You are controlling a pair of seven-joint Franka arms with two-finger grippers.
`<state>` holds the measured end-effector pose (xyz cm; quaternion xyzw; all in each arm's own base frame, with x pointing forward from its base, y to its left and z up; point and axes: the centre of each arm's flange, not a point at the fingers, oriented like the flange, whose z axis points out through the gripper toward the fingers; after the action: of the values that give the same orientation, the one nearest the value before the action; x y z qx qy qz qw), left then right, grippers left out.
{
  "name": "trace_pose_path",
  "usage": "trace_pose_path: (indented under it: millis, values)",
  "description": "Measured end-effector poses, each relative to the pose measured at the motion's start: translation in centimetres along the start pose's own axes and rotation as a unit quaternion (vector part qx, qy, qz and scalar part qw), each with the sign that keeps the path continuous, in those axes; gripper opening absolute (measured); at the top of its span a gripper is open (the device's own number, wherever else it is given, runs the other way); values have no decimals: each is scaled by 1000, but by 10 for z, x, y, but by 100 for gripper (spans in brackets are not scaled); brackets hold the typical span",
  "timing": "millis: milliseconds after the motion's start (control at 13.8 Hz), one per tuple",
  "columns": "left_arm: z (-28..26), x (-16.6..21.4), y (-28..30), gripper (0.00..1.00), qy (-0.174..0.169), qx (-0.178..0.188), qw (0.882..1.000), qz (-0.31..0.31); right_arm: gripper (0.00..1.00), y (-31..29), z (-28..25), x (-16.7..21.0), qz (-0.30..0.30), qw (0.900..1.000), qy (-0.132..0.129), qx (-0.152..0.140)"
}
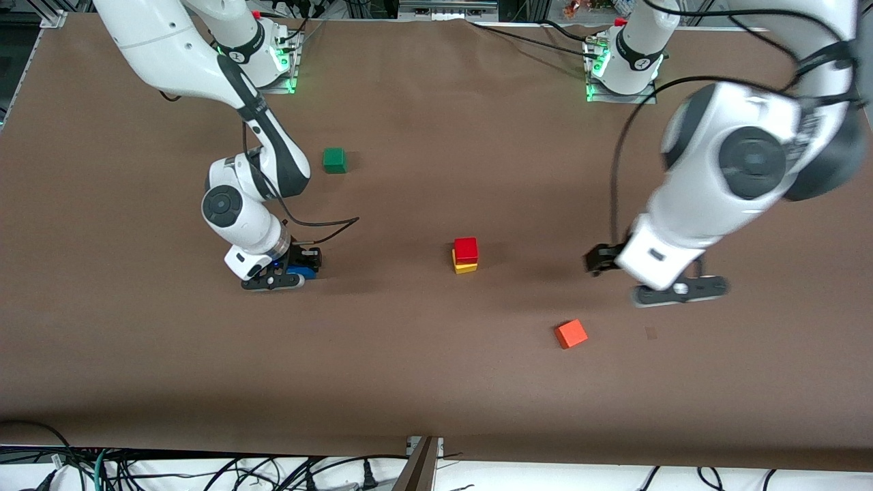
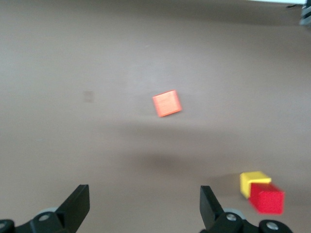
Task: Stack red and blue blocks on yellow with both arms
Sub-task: 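Carry the blue block over the red block with the right gripper, then lower the blue block onto the red block and open the right gripper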
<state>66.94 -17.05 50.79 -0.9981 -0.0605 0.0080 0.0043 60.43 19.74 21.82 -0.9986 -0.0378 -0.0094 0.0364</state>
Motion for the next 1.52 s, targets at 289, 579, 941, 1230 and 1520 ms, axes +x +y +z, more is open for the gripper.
trace_pose_path:
  millis: [289,579,941,1230,1520]
  values:
    - [-28,15,-104,100,-19,-16,1000,8,55,-54,-91,22,3,1000,-19,4]
    - [-81,-5,-167,100,-15,-9,999,28,55,-192,-136,4,38,999,-17,12]
    - [-93,-48,-196,100,-51,-17,999,8,55,-306,-103,-13,32,999,8,-18]
    - [-72,-53,-197,100,-65,-16,998,6,55,-340,-90,-14,27,999,19,-7]
    - [-72,-53,-192,100,-64,-16,998,10,55,-370,-69,-29,24,999,33,9]
